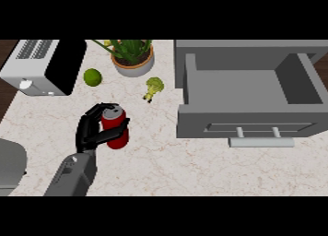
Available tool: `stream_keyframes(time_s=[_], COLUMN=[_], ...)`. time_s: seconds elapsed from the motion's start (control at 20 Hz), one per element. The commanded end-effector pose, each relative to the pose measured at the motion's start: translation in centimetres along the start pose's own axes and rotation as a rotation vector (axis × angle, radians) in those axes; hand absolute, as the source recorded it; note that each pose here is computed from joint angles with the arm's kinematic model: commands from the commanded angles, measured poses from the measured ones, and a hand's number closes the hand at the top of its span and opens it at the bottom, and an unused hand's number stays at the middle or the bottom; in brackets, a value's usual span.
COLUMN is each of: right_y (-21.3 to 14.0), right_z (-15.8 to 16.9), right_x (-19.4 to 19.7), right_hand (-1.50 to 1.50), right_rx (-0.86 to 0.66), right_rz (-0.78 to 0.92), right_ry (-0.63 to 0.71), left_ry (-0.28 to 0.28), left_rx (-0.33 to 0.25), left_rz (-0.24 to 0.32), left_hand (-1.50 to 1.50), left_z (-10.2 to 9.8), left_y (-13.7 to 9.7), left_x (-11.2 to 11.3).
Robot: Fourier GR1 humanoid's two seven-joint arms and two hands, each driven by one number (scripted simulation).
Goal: Pick up the can, place it into the drawer and close the drawer
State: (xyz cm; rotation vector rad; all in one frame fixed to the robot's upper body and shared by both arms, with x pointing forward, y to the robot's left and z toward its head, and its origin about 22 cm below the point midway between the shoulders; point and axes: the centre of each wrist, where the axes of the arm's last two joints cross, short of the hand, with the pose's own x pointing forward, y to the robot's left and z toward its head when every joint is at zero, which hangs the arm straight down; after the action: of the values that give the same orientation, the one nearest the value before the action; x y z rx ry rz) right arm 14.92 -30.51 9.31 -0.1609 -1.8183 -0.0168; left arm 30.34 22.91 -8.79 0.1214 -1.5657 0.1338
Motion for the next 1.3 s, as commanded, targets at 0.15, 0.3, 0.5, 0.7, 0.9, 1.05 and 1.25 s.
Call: stream_keyframes(time_s=[0.15, 0.3, 0.5, 0.7, 0.9, 1.05, 1.25], right_y=[0.0, -0.7, 0.8, 2.1, 0.2, 0.0, 0.4], right_z=[-0.5, -0.8, 1.0, 0.8, 1.4, 0.4, 1.3], right_x=[1.4, 0.5, -1.0, 1.1, -0.5, 1.4, 1.2], right_hand=[-1.50, -1.50, -1.50, -1.50, -1.50, -1.50, -1.50], right_rx=[-0.001, -0.015, -0.009, -0.024, -0.031, -0.021, -0.016], right_rz=[0.014, -0.003, -0.011, -0.006, 0.002, 0.001, -0.005], right_ry=[-0.005, 0.010, -0.010, -0.010, -0.002, 0.017, -0.016], left_ry=[-0.018, -0.031, -0.062, -0.109, -0.101, -0.161, -0.192], left_rx=[-0.021, 0.023, -0.017, -0.078, -0.124, -0.156, -0.180], left_rz=[0.034, 0.025, 0.067, 0.051, 0.023, 0.016, 0.009], left_hand=[1.50, 1.50, 1.50, 1.50, 1.50, 1.50, 1.50], left_z=[1.1, 1.0, 1.6, -0.2, 0.1, -1.0, -1.2], left_y=[2.2, 6.4, 4.7, 4.6, 1.0, 0.2, -4.0], left_x=[1.3, 1.5, 1.6, 5.0, 8.5, 10.4, 14.4])
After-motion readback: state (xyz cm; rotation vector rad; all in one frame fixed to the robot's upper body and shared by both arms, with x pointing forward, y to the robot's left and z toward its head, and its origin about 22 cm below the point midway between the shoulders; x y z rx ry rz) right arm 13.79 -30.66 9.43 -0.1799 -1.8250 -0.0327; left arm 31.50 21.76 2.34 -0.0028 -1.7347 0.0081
